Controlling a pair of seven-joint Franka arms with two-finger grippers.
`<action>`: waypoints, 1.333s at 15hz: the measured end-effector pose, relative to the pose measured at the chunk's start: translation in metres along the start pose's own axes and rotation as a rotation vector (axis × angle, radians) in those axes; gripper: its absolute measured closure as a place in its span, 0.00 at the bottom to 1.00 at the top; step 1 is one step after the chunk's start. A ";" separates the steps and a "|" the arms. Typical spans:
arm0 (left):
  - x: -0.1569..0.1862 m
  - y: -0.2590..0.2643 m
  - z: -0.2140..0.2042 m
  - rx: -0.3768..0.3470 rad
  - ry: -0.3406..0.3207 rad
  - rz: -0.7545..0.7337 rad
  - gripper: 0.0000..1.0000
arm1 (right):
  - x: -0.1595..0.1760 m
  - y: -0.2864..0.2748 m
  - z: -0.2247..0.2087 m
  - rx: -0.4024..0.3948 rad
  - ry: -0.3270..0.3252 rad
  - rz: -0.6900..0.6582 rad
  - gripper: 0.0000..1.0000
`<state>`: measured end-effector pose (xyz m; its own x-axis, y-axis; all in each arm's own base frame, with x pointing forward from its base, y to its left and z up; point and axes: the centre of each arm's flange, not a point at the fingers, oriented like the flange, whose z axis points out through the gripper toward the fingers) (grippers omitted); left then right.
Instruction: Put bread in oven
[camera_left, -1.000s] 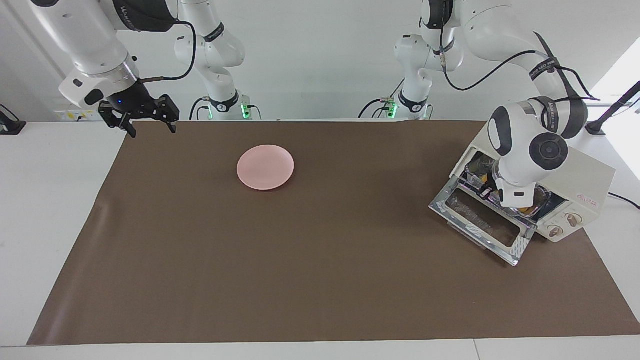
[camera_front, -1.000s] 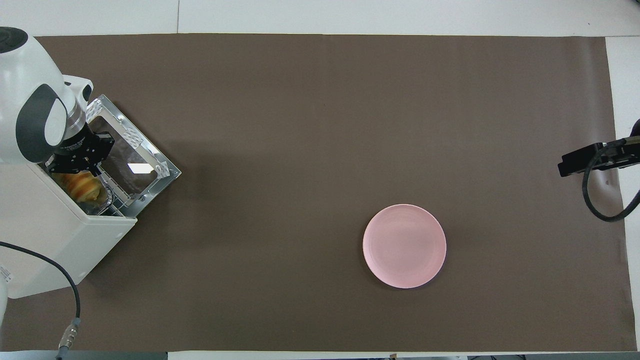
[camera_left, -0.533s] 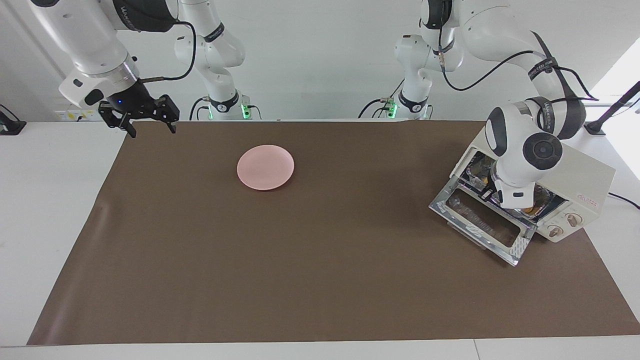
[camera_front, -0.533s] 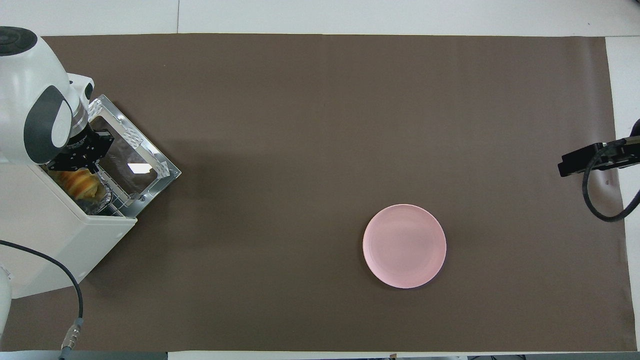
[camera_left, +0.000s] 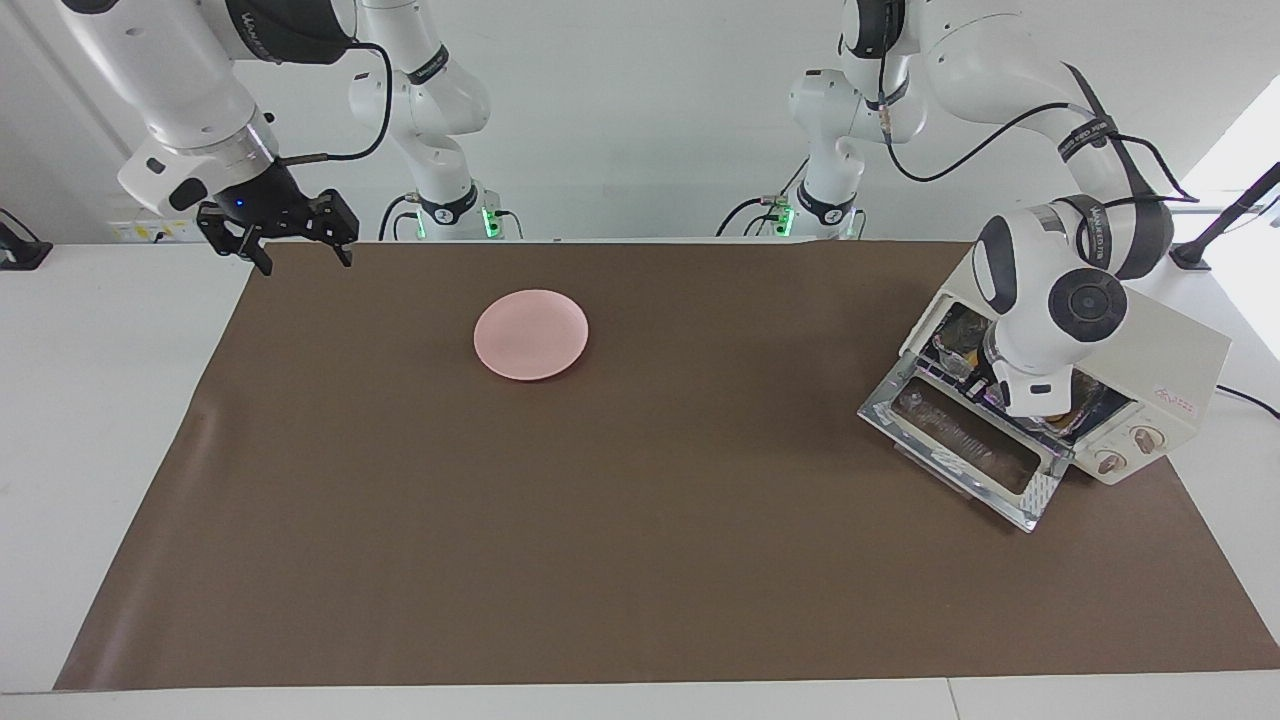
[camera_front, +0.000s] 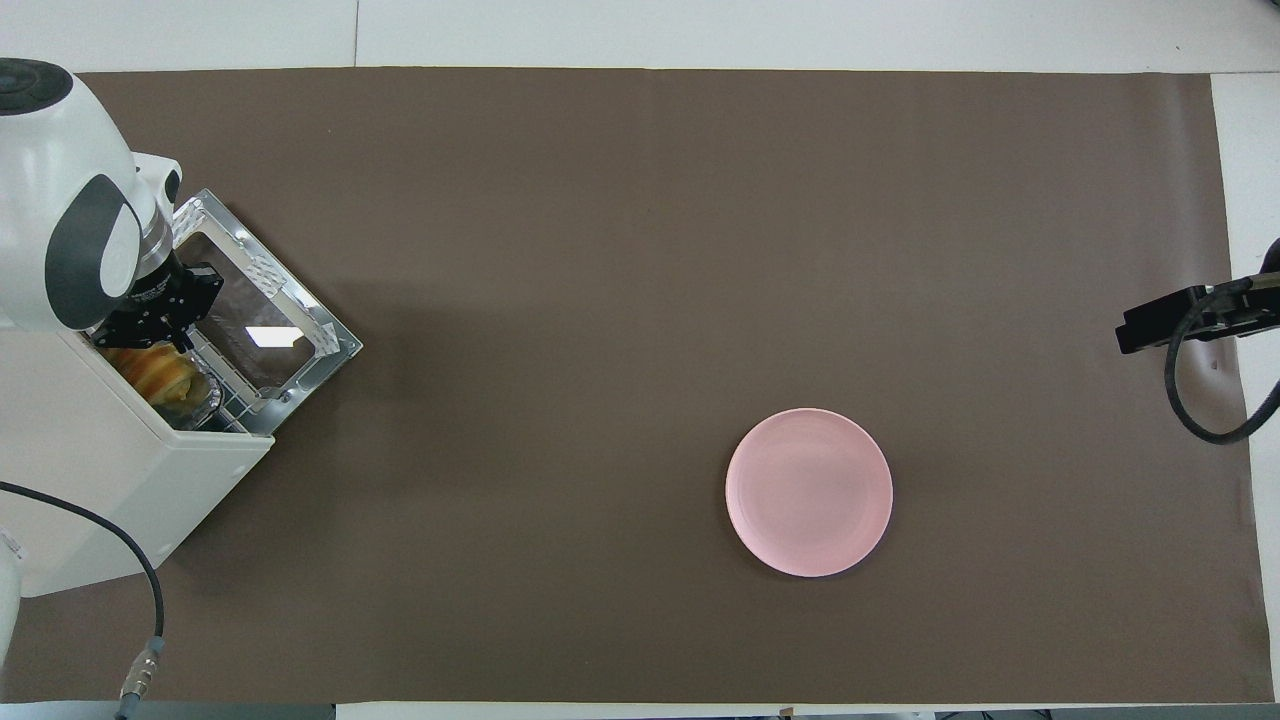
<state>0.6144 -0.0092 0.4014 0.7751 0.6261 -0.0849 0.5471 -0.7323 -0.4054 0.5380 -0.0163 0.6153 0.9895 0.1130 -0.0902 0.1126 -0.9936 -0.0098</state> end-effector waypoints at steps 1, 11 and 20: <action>0.000 0.000 -0.001 -0.001 0.001 -0.001 0.73 | 0.000 0.000 0.000 0.000 0.000 0.000 0.00; -0.002 0.009 -0.042 -0.062 0.093 0.051 0.00 | 0.000 0.000 0.000 0.000 0.000 0.000 0.00; -0.020 -0.040 -0.126 -0.165 0.139 0.329 0.00 | 0.000 0.000 0.000 0.000 0.000 0.000 0.00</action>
<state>0.6170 -0.0255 0.5339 0.9467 0.3169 -0.0578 0.2970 -0.9281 -0.2246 0.5380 -0.0163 0.6153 0.9895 0.1130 -0.0902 0.1126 -0.9936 -0.0097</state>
